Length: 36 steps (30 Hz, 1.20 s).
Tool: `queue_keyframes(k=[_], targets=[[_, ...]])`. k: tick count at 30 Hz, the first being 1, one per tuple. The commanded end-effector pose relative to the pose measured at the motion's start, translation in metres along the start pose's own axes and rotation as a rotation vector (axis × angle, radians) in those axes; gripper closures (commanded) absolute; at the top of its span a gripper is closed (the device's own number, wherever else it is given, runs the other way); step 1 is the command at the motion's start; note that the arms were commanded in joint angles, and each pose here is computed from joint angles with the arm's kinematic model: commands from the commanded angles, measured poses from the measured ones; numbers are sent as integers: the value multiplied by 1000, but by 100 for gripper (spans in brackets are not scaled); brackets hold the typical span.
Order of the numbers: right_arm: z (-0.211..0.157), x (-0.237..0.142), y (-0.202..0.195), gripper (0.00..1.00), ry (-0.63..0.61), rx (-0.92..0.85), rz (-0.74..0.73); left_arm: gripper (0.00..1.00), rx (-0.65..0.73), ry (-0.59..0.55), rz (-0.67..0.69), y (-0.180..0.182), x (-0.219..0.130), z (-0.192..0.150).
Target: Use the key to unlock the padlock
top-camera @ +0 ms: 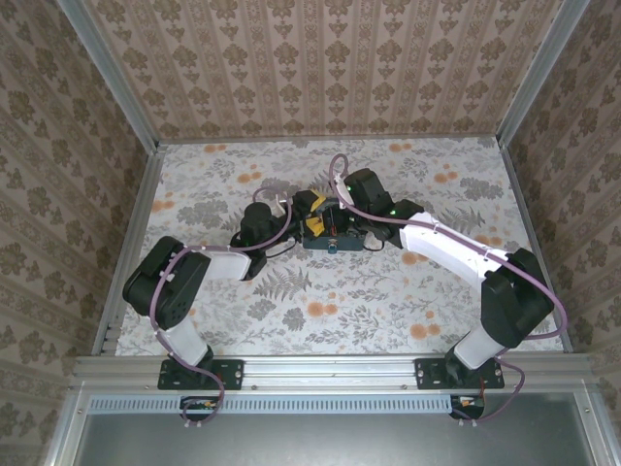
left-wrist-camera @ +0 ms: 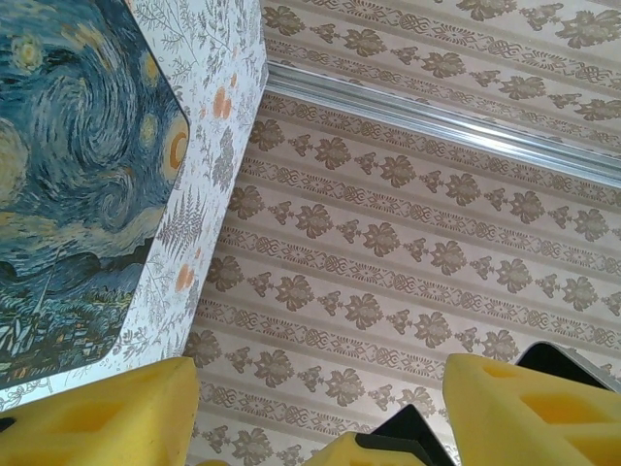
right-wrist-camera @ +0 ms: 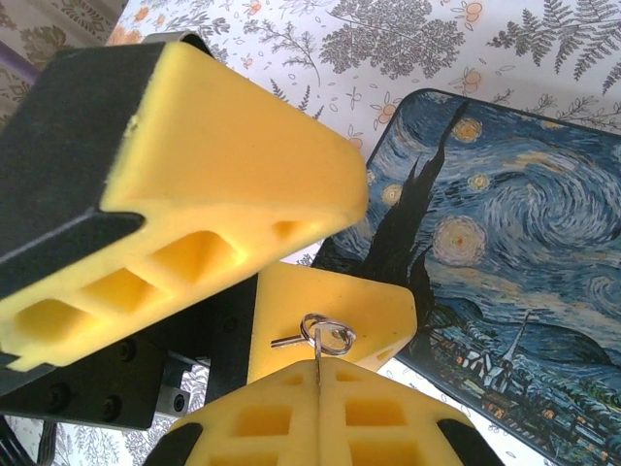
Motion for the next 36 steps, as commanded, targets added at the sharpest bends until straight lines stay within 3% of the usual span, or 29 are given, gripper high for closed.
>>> queue_keyframes(k=[1, 16, 36], targets=[[6, -11, 7, 100, -33, 10, 43, 34, 16, -11, -16, -1, 1, 0], [0, -17, 3, 100, -37, 20, 45, 45, 18, -34, 14, 9, -1, 3], [-3, -17, 1, 100, -39, 33, 52, 77, 17, -42, 22, 13, -2, 4]])
Point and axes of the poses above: each hand's point on the last joint's axis, 136 mm out from that joint toward the fingers, its own x axis out along the fingers, its own y axis along the line the jaws close on, z = x × y, the point moved 5 cm from there along -x, back along the fingers, and after that the axes turned 15 degrees about x, right-handed, at the moved point
